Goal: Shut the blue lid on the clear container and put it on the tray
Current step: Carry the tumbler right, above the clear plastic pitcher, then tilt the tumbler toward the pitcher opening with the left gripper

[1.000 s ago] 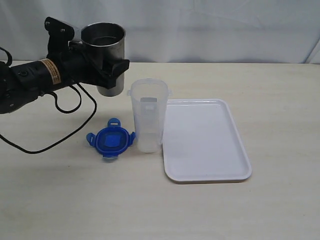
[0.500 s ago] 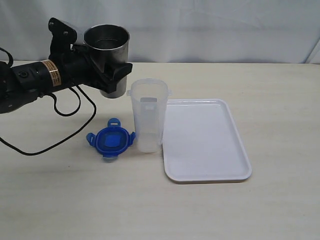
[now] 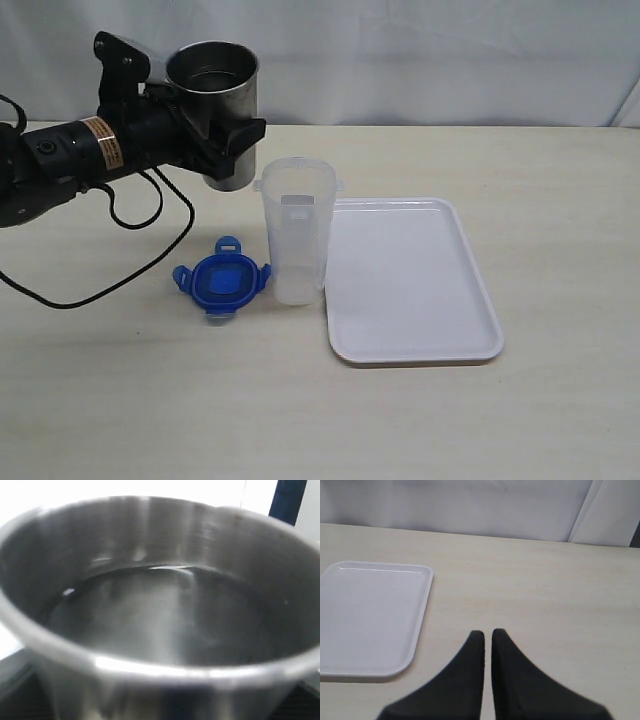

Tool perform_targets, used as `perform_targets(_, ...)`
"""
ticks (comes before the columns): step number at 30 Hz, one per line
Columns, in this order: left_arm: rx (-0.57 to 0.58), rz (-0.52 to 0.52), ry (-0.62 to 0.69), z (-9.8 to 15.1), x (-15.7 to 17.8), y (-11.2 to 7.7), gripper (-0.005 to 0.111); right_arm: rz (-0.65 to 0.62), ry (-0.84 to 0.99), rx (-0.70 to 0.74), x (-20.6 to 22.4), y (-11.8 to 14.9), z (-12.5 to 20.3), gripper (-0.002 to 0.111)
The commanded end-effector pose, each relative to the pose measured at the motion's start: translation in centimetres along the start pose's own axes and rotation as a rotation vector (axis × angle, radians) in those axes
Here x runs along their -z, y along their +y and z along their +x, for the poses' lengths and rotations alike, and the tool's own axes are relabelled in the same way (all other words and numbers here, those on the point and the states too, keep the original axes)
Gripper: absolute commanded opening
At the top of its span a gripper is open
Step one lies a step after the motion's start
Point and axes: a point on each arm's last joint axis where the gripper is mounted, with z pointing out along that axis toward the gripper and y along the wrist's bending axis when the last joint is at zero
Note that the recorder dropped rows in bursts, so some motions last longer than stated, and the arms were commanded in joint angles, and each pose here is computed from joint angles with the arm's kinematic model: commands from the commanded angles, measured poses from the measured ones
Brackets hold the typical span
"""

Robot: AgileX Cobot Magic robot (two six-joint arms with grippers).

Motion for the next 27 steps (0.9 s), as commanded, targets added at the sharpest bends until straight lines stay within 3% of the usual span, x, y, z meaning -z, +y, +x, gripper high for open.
perform_targets(1,0.042,0.011,-0.112,-1.97,0.02,-0.24,0.0,0.004,-0.001,-0.001,0.01,-0.03,-0.12,0.006)
perform_targets(27,-0.071,0.047,-0.104,-2.54,-0.52,-0.78,0.0,0.004,-0.001,-0.001,0.01,-0.03,-0.12,0.006)
